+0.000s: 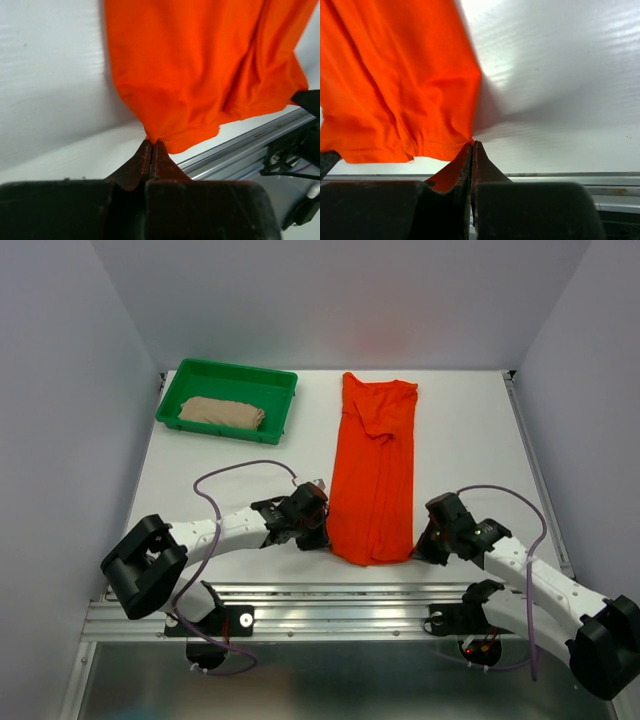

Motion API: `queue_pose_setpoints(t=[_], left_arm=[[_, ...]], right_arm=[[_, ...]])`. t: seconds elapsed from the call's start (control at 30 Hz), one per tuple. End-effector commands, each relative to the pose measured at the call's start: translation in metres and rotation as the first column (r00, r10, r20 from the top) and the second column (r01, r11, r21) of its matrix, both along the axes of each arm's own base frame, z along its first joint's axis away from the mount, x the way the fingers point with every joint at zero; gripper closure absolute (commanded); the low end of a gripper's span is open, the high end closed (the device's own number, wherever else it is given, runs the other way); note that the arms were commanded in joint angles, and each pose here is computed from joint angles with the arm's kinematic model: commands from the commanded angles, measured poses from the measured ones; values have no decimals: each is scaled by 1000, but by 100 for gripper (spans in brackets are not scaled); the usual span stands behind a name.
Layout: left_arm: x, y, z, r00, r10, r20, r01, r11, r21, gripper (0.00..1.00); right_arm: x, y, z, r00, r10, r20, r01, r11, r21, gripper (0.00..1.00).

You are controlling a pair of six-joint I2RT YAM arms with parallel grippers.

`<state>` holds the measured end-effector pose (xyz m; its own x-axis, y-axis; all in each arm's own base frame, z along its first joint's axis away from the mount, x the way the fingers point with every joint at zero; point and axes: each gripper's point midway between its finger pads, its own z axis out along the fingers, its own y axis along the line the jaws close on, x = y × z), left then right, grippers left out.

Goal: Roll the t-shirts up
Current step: Roll the T-shirt to the center of the board.

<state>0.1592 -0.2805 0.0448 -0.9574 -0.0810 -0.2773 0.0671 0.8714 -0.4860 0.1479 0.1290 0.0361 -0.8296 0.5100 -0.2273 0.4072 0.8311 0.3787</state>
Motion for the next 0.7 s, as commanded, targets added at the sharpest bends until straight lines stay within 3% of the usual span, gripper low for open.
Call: queue_pose_setpoints(t=[0.0,0.33,0.67], left_arm=[[27,-17,37,996,5,89,-1,999,-50,100],[74,-26,67,986,47,163,-35,997,-75,100],[91,-27,62,985,54,161,-44,997,-66,100]], right_arm=[[31,-1,31,993,-33,111,38,998,-40,99],[73,-6,59,978,-54,204,84,986,-142,99],[92,-1,61,975,-49,214,89,980,-179,99]])
